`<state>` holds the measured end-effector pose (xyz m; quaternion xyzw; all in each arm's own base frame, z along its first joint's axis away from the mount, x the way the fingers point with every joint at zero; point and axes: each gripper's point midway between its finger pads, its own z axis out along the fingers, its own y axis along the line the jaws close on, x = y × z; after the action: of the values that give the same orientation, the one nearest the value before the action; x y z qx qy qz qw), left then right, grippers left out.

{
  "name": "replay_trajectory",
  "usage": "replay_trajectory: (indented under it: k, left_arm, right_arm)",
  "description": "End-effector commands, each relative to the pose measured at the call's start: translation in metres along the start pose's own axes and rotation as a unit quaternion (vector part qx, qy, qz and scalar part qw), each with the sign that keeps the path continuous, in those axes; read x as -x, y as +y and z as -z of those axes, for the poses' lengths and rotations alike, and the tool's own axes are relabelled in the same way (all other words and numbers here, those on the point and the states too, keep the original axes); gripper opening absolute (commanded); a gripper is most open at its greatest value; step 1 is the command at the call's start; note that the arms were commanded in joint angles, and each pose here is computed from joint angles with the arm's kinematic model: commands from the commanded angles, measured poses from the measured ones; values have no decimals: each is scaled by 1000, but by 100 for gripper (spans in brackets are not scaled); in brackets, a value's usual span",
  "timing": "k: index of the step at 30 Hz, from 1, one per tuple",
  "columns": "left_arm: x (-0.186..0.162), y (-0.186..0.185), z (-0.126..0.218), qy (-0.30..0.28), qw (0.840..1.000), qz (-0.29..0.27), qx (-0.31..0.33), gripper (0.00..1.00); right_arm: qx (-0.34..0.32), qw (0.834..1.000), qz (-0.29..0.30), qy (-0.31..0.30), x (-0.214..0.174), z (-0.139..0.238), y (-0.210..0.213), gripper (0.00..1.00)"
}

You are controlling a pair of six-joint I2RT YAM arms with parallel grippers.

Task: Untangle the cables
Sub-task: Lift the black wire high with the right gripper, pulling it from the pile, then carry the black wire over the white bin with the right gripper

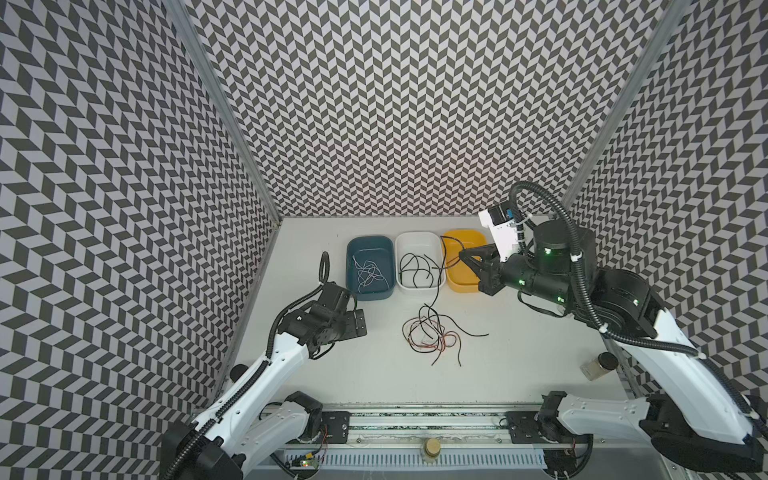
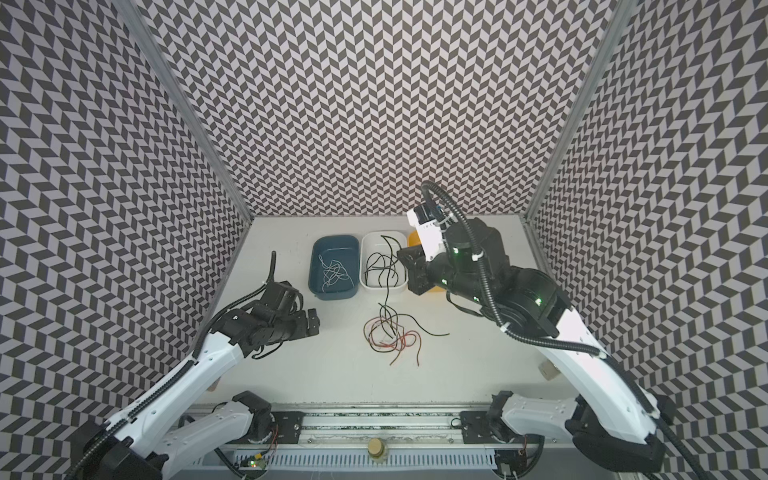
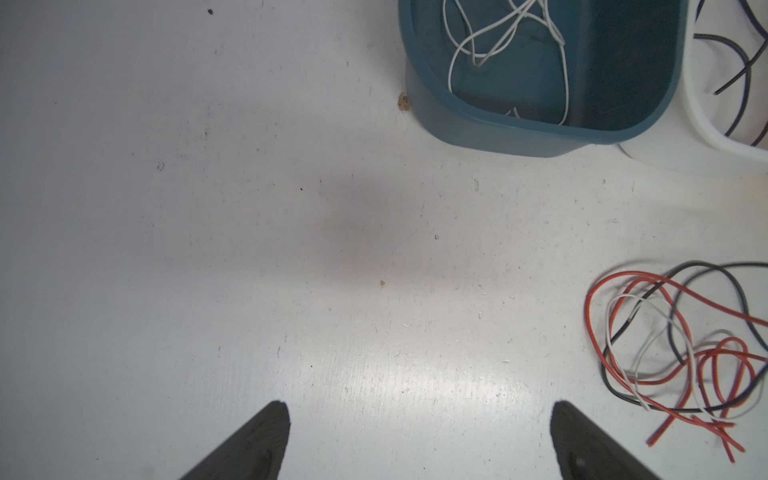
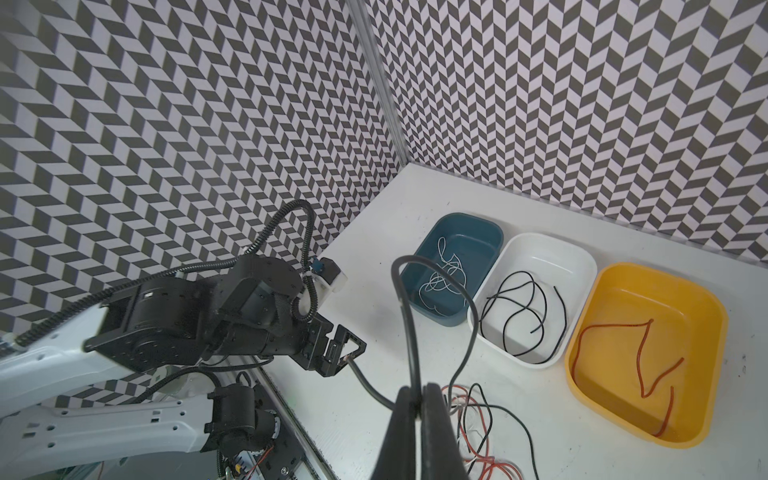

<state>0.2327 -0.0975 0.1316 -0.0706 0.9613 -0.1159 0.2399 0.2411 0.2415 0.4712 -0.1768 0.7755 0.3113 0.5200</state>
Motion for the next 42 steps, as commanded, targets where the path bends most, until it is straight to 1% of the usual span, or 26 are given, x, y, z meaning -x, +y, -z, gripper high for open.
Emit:
replay_trajectory:
  k: [1,7,11,16,21,24,28,31,35,39,42]
  left_arm:
    - [4,-4,6,-2,1000,-4,-2,100]
    - [4,-4,6,-1,1000,-5,-3,100]
    - [4,-4,6,-1,1000,-5,-3,100]
    - [4,-4,8,-4,1000,-5,-4,100]
    - [4,-8,9,-3,1000,-8,-15,100]
    - [4,-10,9,-2,1000,-10,-20,100]
    - [3,-15,11,-4,999,-15,-34,100]
    - [2,-16,12,-7,999,-22,-31,100]
    - [0,-17,13,-7,999,-28,-28,100]
    - [4,-16,19,-18,999,-28,-24,100]
    - [9,-14,25,-42,998,-26,-30,100]
  right_arm:
    - [22,999,19,-17,18,8,12,0]
    - [48,998,31,-33,39,14,27,0]
    - [66,995,37,-57,54,23,36,0]
    - [109,991,41,-72,70,34,54,0]
    - [179,978,44,-102,85,57,79,0]
    - [206,970,46,-117,92,68,88,0]
    - [212,966,53,-141,106,84,92,0]
    - [221,961,54,-157,117,97,97,0]
    - [240,956,51,-161,125,110,104,0]
    - [235,959,47,-152,120,106,102,0]
    - [227,962,44,-146,111,99,97,0]
